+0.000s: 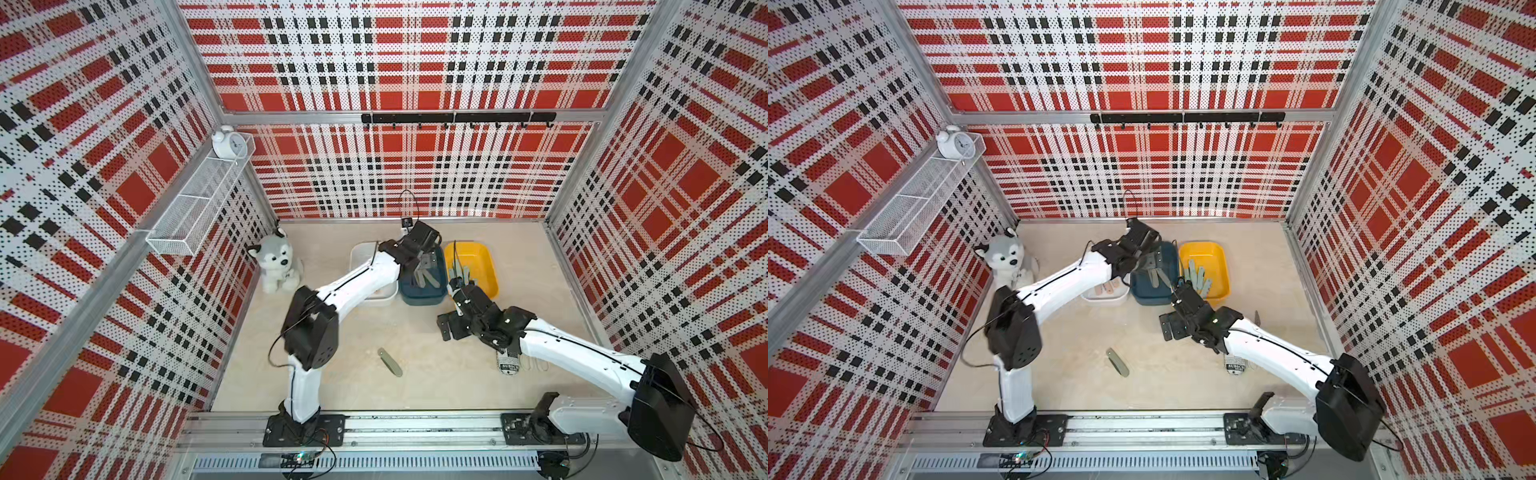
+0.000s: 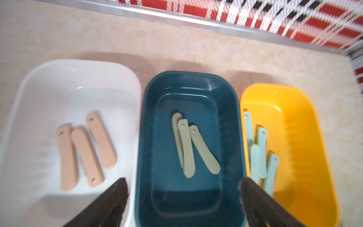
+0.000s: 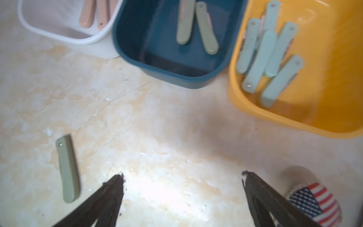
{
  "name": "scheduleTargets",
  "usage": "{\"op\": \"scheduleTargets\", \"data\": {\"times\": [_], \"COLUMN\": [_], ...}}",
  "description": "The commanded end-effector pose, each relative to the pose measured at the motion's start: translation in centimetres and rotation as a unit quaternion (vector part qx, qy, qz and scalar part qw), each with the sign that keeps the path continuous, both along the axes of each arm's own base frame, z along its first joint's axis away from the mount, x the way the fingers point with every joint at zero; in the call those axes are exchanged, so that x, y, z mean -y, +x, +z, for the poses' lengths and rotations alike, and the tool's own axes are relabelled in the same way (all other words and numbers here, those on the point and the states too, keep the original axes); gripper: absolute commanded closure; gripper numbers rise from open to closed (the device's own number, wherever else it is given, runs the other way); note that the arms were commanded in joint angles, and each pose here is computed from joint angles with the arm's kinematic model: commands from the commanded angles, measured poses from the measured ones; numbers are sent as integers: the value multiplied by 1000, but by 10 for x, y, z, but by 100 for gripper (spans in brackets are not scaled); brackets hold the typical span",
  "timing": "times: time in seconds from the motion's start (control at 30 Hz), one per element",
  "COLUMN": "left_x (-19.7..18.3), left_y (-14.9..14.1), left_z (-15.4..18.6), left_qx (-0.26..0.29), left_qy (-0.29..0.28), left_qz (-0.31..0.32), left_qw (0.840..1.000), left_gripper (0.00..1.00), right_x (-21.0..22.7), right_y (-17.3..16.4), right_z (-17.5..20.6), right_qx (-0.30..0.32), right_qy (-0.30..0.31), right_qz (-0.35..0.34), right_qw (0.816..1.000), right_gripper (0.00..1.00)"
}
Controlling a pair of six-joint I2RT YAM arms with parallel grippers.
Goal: Place the fruit knives into the storage box by color
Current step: Place the fruit knife in the storage box, then pick up the fruit knife from the center of the board.
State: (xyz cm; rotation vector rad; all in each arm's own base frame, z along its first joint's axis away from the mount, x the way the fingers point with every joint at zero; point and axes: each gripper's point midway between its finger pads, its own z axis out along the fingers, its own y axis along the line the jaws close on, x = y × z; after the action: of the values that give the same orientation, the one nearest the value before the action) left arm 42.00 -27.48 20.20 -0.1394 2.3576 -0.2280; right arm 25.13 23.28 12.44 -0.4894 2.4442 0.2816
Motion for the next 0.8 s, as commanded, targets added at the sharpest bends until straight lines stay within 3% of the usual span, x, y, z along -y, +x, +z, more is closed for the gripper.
{"op": "scheduleTargets", "data": {"times": [0.0,0.23,0.37,0.63,0.77], "left_x": [-45,-159,-204,-220,-217], "left_y": [-21,-64,-82,-89,-87], "left_z": [5,-17,-27,-39,-45], "left_qx": [5,-23,-28,-42,-47], "left_qy": [-8,-10,-14,-14,-18], "left_qz": [31,105,142,148,143], "left_qw": [999,994,989,988,988], "left_gripper": [2,2,1,2,2], "right_x": [-47,-129,-155,-165,-166], "right_y": [-6,-53,-73,-91,-95], "right_z": [3,-29,-49,-75,-80], "right_qx": [7,-21,-43,-69,-68], "right_qy": [29,-4,-17,-54,-74], "right_qz": [35,140,172,189,191], "right_qw": [999,990,984,978,976], "right_gripper": [0,10,22,37,38]}}
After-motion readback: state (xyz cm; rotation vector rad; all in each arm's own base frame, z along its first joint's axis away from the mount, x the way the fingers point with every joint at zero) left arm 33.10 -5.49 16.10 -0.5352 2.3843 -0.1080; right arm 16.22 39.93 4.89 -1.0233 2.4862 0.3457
